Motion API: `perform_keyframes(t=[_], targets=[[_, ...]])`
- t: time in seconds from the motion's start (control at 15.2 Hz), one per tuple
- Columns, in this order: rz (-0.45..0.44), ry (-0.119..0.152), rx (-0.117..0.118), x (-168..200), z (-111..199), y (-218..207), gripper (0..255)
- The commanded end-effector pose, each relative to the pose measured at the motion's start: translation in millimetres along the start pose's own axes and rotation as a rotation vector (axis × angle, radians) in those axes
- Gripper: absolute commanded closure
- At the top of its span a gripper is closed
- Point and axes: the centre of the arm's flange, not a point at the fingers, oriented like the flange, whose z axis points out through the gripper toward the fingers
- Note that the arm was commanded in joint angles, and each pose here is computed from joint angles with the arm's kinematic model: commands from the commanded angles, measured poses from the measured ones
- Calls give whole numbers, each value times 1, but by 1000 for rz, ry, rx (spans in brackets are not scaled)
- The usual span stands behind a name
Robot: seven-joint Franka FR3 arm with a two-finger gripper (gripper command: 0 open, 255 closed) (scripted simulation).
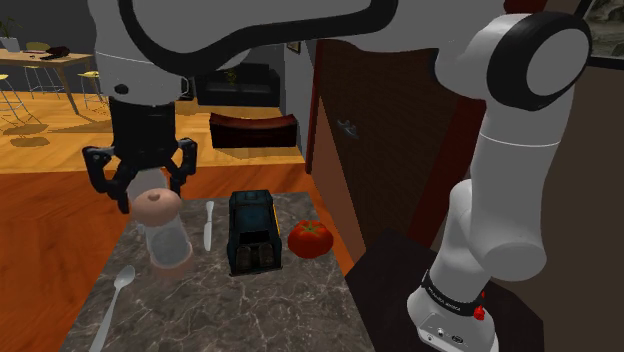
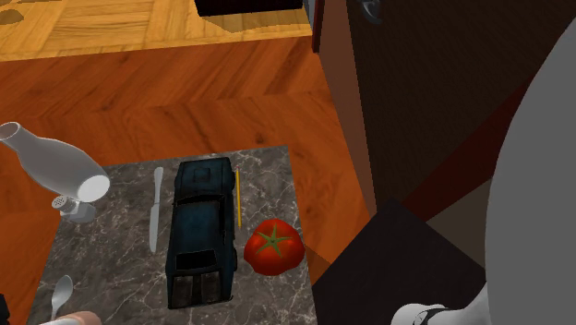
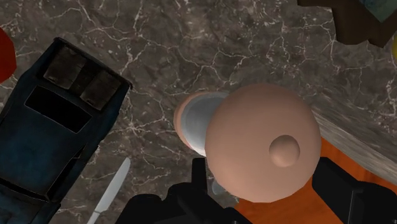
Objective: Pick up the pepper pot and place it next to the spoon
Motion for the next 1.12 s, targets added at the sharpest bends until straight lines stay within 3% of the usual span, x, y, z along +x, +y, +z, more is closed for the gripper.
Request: perform_keyframes(t=[0.0, 1.06], targets=[[0, 1, 1, 0, 10, 1, 255], [0, 1, 1, -1, 94, 13, 255]])
